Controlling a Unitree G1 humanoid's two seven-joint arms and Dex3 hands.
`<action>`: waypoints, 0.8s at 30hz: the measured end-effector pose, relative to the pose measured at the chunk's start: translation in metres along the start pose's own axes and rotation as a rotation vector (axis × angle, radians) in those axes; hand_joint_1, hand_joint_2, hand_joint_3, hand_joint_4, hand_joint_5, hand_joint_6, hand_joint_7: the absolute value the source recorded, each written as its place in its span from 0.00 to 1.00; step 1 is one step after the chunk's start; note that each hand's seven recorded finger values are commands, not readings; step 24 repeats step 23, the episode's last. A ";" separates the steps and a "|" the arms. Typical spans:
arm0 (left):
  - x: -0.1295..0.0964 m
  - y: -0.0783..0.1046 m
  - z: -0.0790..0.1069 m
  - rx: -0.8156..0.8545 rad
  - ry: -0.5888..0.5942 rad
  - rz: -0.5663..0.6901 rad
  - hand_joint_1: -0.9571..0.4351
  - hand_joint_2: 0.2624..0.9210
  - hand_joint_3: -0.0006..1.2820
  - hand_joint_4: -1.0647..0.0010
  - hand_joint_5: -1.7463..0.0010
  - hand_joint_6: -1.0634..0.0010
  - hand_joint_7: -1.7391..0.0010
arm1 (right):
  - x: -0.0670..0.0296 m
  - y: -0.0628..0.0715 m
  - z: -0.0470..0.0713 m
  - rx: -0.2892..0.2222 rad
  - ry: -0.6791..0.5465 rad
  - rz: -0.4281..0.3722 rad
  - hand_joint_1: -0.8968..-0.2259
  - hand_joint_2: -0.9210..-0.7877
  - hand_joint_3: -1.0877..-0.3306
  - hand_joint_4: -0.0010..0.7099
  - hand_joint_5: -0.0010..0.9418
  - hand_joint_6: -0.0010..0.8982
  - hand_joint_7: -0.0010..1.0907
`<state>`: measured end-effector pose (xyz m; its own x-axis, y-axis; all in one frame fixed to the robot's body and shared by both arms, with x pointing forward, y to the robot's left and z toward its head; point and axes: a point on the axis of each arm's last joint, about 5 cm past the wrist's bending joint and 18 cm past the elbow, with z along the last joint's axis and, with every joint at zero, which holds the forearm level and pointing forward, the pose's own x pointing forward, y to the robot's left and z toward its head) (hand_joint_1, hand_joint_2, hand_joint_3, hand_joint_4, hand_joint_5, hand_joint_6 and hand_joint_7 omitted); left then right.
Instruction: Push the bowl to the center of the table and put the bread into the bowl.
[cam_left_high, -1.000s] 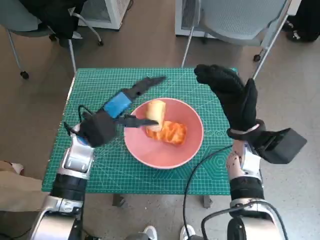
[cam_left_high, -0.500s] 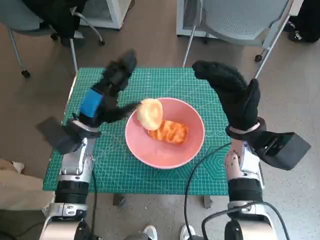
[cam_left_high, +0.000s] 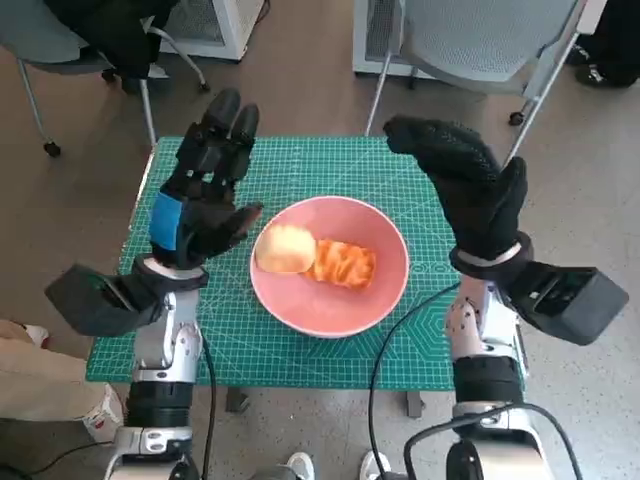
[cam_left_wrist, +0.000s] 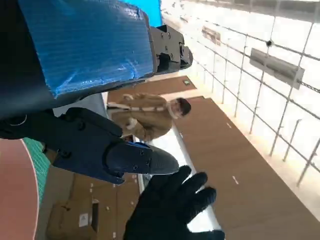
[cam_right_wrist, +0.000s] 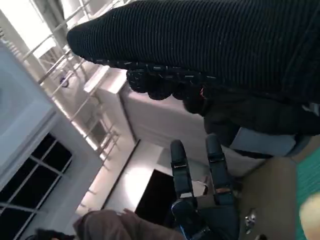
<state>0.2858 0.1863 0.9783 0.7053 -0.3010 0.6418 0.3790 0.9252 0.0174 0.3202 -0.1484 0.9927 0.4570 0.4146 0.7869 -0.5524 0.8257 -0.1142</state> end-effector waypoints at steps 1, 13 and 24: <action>0.000 0.000 0.000 0.004 -0.004 0.000 0.26 1.00 0.18 0.93 0.99 0.99 0.72 | 0.0000 0.000 0.000 -0.004 -0.002 0.001 0.34 0.00 0.30 0.10 0.01 0.00 0.22; -0.005 0.000 0.001 0.036 -0.023 0.000 0.26 1.00 0.21 0.90 0.99 1.00 0.72 | 0.0040 -0.002 0.006 -0.043 -0.023 0.023 0.32 0.00 0.31 0.09 0.00 0.00 0.21; -0.007 0.001 0.003 0.032 -0.020 -0.028 0.25 1.00 0.19 0.89 0.99 1.00 0.72 | 0.0074 0.000 0.009 -0.071 -0.034 0.036 0.34 0.00 0.30 0.08 0.00 0.00 0.22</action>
